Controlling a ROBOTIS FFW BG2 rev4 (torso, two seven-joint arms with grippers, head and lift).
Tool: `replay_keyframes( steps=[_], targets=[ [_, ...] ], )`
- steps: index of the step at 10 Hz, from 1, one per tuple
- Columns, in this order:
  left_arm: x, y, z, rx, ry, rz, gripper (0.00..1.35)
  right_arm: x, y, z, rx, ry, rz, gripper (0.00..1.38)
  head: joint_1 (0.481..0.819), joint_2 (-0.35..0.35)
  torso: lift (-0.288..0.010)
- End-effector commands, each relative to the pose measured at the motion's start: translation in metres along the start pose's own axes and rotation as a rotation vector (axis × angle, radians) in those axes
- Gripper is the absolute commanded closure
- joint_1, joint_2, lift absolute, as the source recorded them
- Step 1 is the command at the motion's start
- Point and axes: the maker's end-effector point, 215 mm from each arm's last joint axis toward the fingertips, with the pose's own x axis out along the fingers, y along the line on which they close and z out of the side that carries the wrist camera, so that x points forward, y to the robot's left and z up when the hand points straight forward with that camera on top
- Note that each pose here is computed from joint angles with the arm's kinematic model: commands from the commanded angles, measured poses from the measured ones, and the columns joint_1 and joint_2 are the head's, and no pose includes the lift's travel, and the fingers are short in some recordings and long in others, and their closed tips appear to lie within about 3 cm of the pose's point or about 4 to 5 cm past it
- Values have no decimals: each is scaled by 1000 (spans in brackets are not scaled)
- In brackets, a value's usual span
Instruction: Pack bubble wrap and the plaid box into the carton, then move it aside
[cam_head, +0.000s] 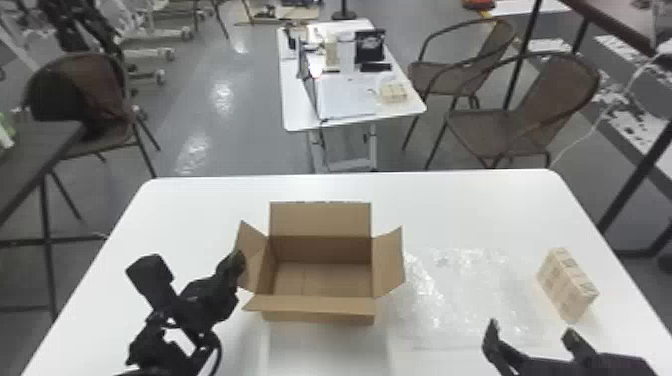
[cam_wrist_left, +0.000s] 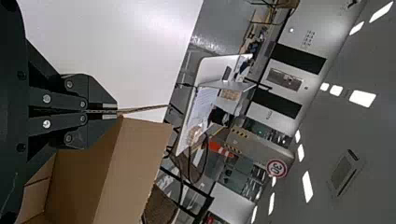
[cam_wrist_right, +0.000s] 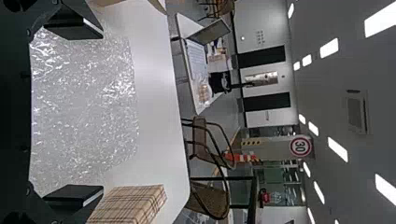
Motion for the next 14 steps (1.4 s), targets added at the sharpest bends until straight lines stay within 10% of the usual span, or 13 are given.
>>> replay_keyframes(
  steps=[1, 7, 14],
  targets=[
    [-1, -1, 1, -6, -8, -1, 1214, 19, -7, 10, 4, 25, -11, 125, 695, 81, -27],
    [10, -25, 4, -9, -15, -43, 1214, 99, 4, 4, -83, 278, -14, 127, 695, 55, -27],
    [19, -48, 7, -10, -24, -77, 1214, 132, -6, -72, -136, 668, -36, 128, 695, 25, -27]
  ],
)
